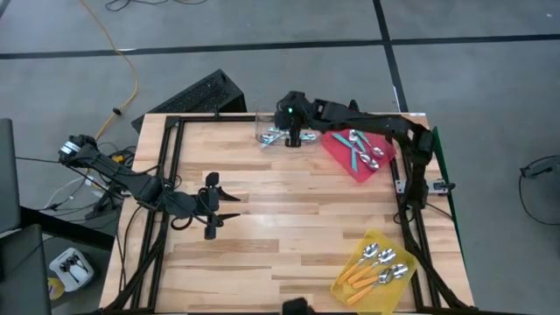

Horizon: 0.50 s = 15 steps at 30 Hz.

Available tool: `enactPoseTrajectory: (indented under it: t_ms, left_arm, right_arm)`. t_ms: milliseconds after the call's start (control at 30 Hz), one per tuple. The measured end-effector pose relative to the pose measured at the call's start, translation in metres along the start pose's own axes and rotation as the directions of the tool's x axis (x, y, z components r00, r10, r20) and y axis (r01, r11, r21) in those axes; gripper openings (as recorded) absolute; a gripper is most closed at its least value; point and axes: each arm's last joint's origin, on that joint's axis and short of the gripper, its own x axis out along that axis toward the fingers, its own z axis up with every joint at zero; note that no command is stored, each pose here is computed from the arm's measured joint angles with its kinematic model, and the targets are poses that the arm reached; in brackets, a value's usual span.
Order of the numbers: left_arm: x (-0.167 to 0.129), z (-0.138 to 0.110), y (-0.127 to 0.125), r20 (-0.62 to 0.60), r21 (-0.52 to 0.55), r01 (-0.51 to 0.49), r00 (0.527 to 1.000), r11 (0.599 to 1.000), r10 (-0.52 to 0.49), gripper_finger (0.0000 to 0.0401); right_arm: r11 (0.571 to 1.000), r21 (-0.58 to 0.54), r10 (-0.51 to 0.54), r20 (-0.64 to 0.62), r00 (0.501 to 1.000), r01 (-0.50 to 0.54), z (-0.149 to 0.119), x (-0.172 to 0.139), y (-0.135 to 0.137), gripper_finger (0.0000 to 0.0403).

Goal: Sort silverware by color (type)
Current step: Put the white-blue spoon into the transparent bin

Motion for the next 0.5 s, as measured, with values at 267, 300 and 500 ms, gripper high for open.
enactPoseTrajectory:
  t_ms: [267,300,500]
  left_arm:
    - [0.000,-0.001,0.000,-0.004,0.005,-0.005,1.000,1.000,0.005,0.0180]
    - [0.000,-0.001,0.000,-0.006,0.007,-0.009,1.000,1.000,0.010,0.0180]
    - [0.000,-0.001,0.001,-0.004,0.012,-0.040,0.999,0.999,0.040,0.0180]
  right_arm:
    - [0.997,0.055,0.061,-0.074,0.995,-0.057,-0.033,0.041,-0.021,0.0042]
    - [0.997,0.053,0.057,-0.060,0.997,-0.054,-0.032,0.046,-0.021,0.0042]
    - [0.988,0.056,0.151,-0.111,0.982,-0.146,-0.050,0.078,-0.012,0.0042]
